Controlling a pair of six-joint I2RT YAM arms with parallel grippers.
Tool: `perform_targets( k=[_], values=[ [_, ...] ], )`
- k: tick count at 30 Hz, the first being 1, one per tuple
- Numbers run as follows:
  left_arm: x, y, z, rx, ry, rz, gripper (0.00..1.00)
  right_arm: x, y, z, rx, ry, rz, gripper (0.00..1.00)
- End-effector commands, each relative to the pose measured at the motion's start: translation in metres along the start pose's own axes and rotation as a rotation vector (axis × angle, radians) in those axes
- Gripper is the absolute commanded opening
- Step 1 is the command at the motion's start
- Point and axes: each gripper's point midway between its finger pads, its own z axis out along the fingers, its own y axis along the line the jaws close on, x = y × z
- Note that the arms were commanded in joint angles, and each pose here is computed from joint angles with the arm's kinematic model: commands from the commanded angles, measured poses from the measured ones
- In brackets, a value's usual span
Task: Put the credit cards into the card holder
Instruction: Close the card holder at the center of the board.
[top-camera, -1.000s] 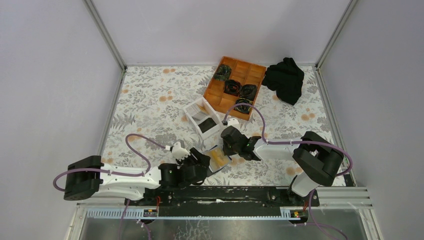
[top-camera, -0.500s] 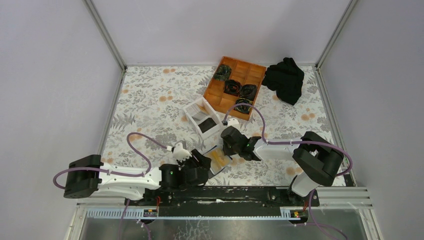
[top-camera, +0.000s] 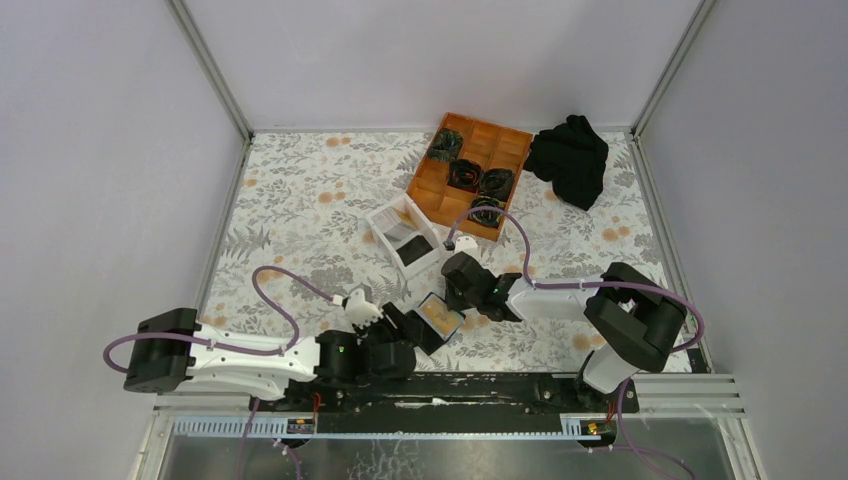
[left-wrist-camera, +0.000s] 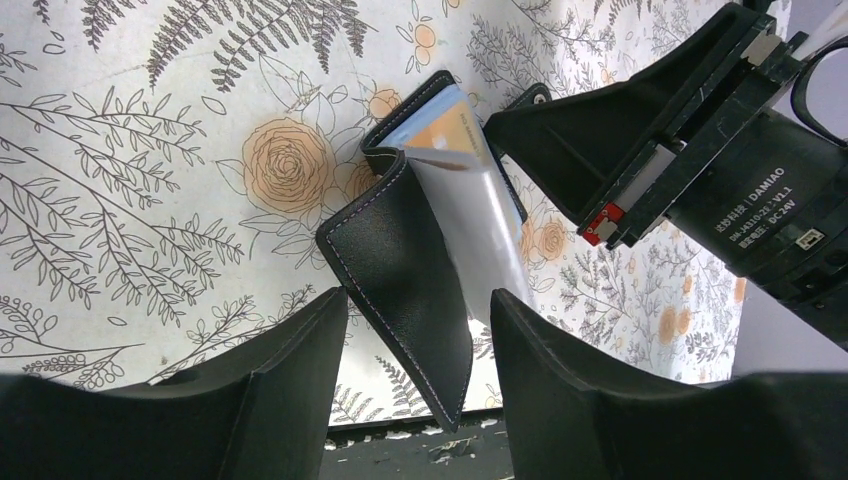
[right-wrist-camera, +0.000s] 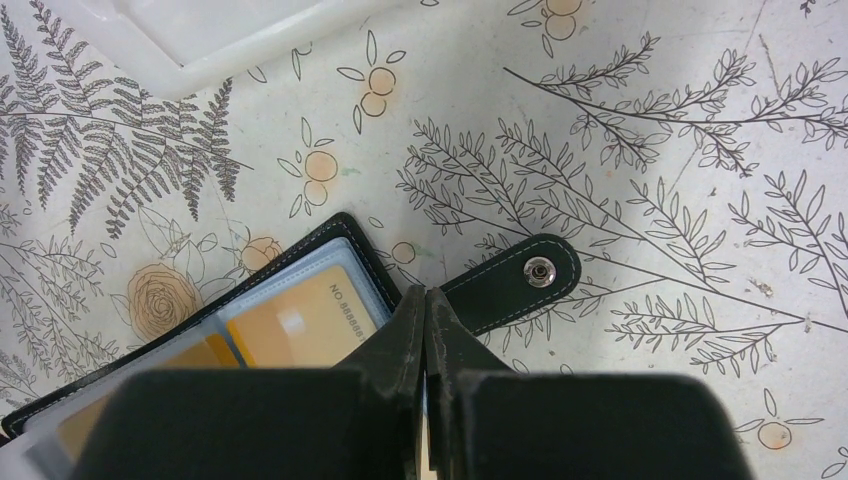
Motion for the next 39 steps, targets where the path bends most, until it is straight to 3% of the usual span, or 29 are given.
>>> perform_targets(
  k=[1,39],
  values=[
    [-0.011,-0.005,-0.002,0.009,-0.052,-0.026,0.62,0.022,-0.008,0.006,0.033,0.061,-0.020,0.00],
    [-0.028,-0.069,0.011,0.037,-0.270,0.041,0.69,0.023,-0.012,0.002,0.043,0.053,-0.015,0.00]
  ],
)
